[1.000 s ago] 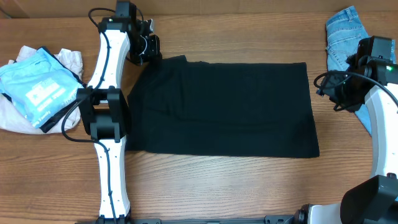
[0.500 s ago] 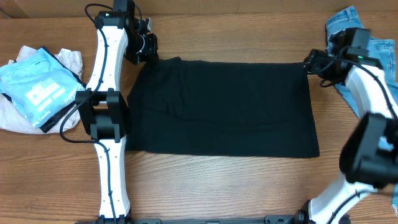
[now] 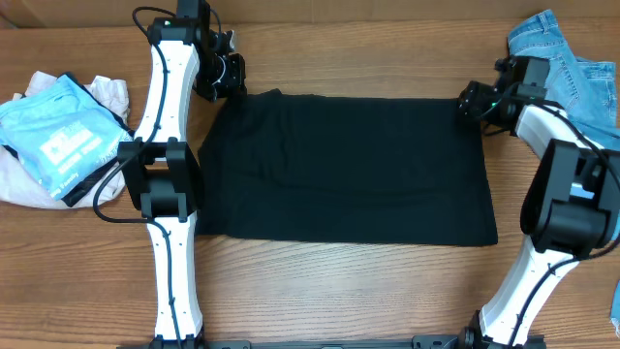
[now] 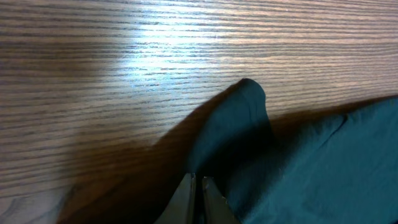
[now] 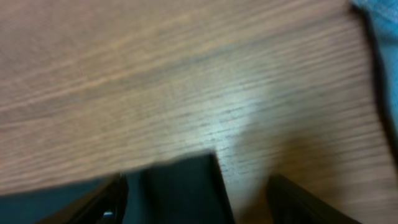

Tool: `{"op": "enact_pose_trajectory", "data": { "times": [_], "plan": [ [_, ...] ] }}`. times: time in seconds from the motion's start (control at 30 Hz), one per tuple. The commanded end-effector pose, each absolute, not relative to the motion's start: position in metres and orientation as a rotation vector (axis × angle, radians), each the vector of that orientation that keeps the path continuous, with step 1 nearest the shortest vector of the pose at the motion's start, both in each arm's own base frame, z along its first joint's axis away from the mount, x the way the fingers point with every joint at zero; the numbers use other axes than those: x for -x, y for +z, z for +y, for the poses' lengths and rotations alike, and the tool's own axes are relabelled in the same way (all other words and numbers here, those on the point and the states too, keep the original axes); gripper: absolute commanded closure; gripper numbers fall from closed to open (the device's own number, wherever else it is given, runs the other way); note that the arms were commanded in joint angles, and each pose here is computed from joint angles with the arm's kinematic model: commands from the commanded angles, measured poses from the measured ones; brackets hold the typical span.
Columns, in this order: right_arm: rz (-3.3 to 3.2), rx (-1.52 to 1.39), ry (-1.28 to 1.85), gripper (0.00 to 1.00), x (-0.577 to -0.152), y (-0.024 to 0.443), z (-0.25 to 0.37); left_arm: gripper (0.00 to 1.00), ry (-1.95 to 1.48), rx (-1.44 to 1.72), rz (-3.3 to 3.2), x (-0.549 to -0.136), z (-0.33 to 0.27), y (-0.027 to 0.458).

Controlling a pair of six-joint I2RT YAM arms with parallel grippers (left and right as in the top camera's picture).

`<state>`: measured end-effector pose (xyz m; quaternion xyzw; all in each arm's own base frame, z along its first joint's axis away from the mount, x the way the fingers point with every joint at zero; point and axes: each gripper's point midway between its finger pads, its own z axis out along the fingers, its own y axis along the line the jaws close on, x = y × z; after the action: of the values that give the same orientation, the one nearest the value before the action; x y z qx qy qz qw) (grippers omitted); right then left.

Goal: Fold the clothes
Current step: 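Grasp the shirt's top-right corner with the right gripper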

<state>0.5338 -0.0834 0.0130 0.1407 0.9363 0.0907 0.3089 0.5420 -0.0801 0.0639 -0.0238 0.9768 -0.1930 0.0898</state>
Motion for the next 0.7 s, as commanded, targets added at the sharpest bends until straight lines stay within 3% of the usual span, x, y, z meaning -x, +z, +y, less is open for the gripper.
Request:
{"op": "enact_pose_trajectory", "data": {
  "times": [0.0,0.1,0.33,0.5,0.67],
  "plan": [
    [2.508,-0.35,0.262,0.25,-0.5337,-0.006,-0.0707,0.96,-0.547,0.05,2.898,-0.5454,-0.079,0.0641],
    [2.504,-0.339,0.263,0.27,-0.5364,-0.0093,-0.067,0.96,-0.547,0.05,2.9,-0.5449,-0.0789,0.0638],
    [2.506,-0.344,0.249,0.58,-0.5362,-0.0102,-0.0683,0.96,-0.542,0.05,2.9,-0.5451,-0.0784,0.0637],
    [2.524,-0.371,0.212,0.63,-0.5316,-0.0136,-0.0754,0.96,-0.541,0.05,2.899,-0.5453,-0.0783,0.0638],
    [2.529,-0.374,0.208,0.84,-0.5307,-0.0142,-0.0757,0.96,-0.541,0.052,2.899,-0.5452,-0.0777,0.0637]
  ]
}}
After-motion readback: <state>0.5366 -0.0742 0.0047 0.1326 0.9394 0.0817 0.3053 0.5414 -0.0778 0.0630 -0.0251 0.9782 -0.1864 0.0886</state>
